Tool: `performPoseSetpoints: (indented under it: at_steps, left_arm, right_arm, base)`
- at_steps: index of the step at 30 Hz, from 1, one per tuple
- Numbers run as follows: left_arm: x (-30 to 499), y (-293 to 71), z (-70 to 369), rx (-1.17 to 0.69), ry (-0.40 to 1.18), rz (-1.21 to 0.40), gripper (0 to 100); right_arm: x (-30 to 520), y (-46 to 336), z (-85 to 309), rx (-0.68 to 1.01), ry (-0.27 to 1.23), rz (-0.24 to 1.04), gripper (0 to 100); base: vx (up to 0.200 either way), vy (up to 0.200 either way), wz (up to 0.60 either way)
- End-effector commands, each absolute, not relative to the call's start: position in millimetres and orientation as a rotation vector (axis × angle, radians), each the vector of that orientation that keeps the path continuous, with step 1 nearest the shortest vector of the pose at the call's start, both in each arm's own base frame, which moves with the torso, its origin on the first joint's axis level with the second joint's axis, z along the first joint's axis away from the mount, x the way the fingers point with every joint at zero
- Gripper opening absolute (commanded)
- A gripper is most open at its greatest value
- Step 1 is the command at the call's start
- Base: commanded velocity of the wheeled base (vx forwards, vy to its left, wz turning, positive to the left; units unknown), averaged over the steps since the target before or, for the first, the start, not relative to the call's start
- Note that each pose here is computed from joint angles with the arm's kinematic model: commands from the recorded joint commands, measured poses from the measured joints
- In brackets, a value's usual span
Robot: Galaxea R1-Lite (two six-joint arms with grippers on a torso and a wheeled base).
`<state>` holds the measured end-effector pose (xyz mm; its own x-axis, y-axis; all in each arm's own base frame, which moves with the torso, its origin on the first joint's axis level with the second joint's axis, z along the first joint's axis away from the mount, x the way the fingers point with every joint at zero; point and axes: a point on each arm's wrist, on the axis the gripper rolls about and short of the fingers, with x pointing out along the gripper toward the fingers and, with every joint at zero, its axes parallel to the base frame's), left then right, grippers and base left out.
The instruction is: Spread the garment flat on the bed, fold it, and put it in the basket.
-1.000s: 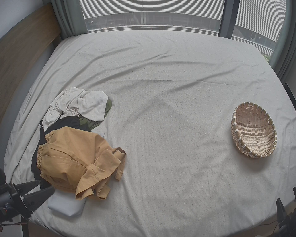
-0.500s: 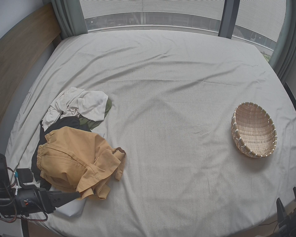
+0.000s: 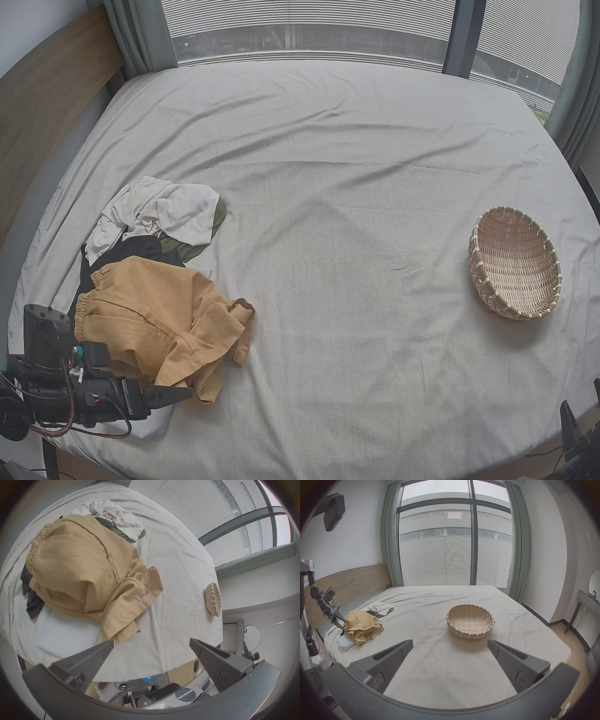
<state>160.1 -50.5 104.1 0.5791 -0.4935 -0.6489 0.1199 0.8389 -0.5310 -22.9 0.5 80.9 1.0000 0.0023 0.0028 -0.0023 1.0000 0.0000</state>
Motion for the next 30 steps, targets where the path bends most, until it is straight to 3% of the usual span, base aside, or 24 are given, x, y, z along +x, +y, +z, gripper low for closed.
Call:
performPoseSetpoints:
  at_steps: [1,12,30]
  left_arm:
    - [164,-52,84,-0.458,0.975,-0.349,100]
    - [168,-61,64,-0.433,1.071,-0.358,100]
    - [211,-74,25,-0.382,0.957,-0.293,100]
  right_arm:
    - [-22,1,76,0.0,0.009,0.003,100]
    - [-22,1,76,0.0,0.009,0.003,100]
    - [-22,1,76,0.0,0.009,0.003,100]
  base:
    - [0.0,0.0,0.0]
    - [0.0,0.0,0.0]
    - [0.0,0.0,0.0]
